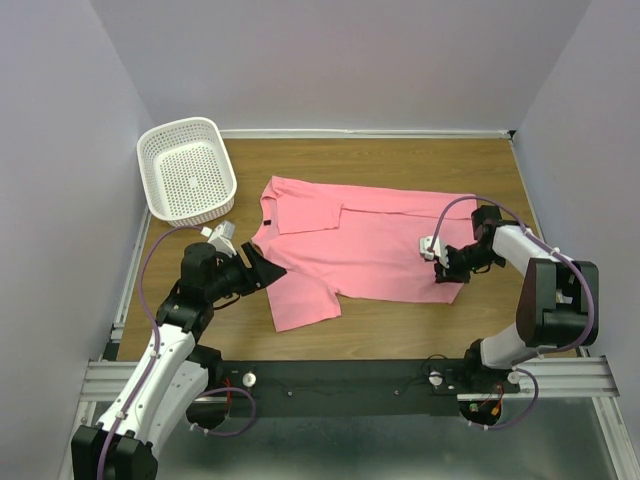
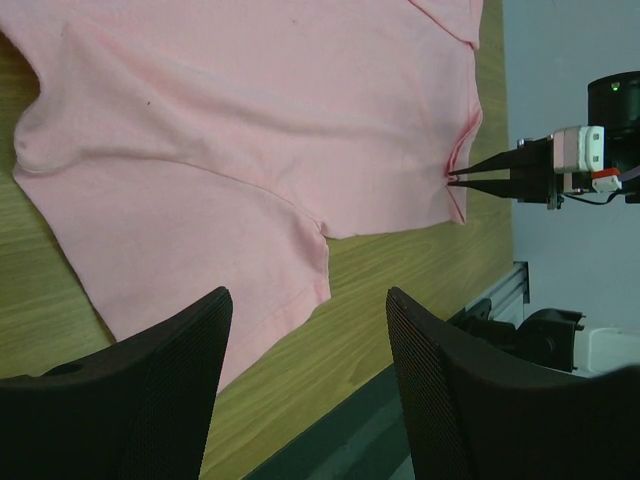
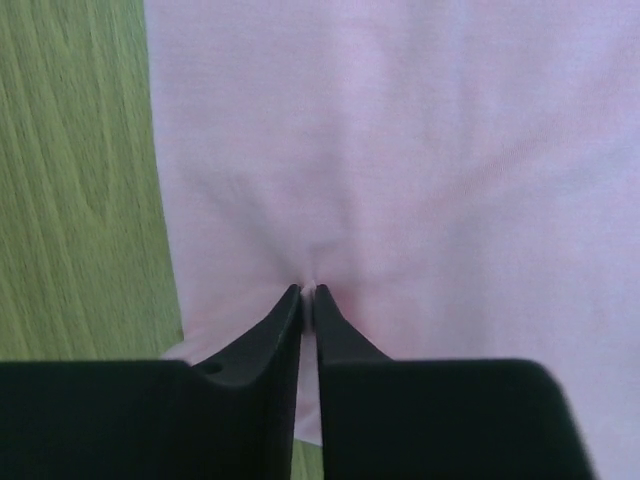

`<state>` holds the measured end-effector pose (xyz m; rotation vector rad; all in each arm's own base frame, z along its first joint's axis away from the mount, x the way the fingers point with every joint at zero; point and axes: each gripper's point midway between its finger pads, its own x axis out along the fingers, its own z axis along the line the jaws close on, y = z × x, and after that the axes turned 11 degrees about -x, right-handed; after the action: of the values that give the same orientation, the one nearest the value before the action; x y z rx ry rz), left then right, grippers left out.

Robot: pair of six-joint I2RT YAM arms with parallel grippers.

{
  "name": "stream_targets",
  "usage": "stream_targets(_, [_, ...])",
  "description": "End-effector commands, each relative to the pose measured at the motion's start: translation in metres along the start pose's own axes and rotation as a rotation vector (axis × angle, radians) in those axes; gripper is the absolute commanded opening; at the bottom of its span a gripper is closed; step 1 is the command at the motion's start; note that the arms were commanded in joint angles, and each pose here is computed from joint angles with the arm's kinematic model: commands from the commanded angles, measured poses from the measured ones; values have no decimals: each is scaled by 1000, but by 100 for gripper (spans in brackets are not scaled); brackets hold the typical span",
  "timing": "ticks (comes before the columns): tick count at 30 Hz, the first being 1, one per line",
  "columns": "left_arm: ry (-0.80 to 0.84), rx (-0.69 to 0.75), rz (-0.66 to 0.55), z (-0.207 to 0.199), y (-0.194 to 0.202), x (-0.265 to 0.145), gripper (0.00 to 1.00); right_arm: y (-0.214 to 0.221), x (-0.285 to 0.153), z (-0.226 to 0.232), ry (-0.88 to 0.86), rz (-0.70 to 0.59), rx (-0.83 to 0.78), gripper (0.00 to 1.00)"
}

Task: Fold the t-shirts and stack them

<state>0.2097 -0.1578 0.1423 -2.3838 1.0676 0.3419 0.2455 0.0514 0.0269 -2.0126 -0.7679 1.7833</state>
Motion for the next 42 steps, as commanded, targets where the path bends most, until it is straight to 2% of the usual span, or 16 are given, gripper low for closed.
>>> stream_targets(1, [20, 11, 39, -1, 8, 0, 71, -4, 0, -2, 17, -31, 6, 11])
stream_targets(2, [18, 6, 42, 0, 10, 0, 71, -5, -1, -3, 24, -29, 2, 1])
stream_targets(3, [16, 3, 42, 1, 10, 0, 71, -6, -2, -3, 27, -30, 6, 1])
stream_targets(10, [-23, -28, 88, 11, 19, 3, 71, -29, -32, -15, 135, -28, 28, 1])
stream_targets(19, [-46, -25, 135, 6, 27, 9, 69, -29, -35, -5, 152, -7, 48, 0])
stream_targets(23, [-80, -80, 190, 11, 43, 11, 66, -35, -52, -24, 221, -40, 187, 1])
stream_targets(26, [-161, -127, 251, 21, 59, 10, 65, -40, -57, -28, 248, -78, 234, 1])
stream_targets(30, [-310, -237, 264, 38, 71, -2, 62, -45, -56, -28, 283, -115, 271, 1])
stream_targets(32, [-368, -272, 228, 39, 66, -9, 57, -44, -56, -27, 301, -119, 290, 0])
stream_targets(36, [-613, -318, 110, 55, 48, -33, 56, -42, -56, -31, 334, -137, 304, 1])
stream_targets(40, [-701, -394, 193, 60, 79, -31, 55, -41, -56, -33, 341, -176, 318, 0])
stream_targets(42, [-762, -387, 211, 67, 89, -31, 55, -41, -57, -35, 346, -193, 325, 1])
